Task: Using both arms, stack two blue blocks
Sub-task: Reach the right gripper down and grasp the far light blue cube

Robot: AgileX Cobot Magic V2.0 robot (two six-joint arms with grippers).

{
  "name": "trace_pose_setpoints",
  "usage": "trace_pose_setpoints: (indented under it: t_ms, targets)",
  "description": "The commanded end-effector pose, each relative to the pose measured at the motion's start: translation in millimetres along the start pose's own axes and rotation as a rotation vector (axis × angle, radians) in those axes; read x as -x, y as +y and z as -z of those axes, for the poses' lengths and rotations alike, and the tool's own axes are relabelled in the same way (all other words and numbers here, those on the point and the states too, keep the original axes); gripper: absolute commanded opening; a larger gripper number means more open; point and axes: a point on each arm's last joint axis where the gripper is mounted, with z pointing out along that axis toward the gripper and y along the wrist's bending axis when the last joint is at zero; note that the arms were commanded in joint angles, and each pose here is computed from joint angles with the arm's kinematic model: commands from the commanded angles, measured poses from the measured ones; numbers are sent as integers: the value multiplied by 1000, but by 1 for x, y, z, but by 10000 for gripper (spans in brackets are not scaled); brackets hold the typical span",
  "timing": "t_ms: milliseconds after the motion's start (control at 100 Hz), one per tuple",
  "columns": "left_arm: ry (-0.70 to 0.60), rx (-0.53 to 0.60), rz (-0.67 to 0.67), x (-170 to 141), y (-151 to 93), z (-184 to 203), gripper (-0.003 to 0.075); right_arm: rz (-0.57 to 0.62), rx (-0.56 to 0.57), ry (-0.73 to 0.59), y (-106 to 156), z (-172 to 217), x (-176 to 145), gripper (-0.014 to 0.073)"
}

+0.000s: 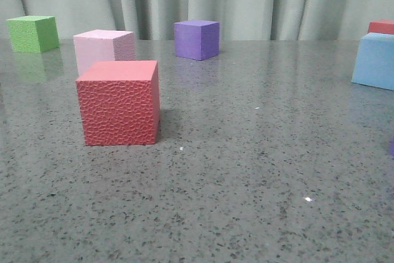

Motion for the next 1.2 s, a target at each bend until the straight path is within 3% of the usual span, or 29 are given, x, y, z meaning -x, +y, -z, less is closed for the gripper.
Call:
trace_pose_setpoints:
  t_ms: [0, 540, 1190]
  targets:
    - [-81, -20, 3, 14, -3, 5, 681, -19, -6, -107, 2, 16, 17, 635]
    - [-81, -20, 3, 14, -3, 5, 681, -65, -60, -43, 3, -29, 20, 635]
    - [-81, -20, 3, 14, -3, 5, 681, -57, -93, -4, 8, -56, 30, 635]
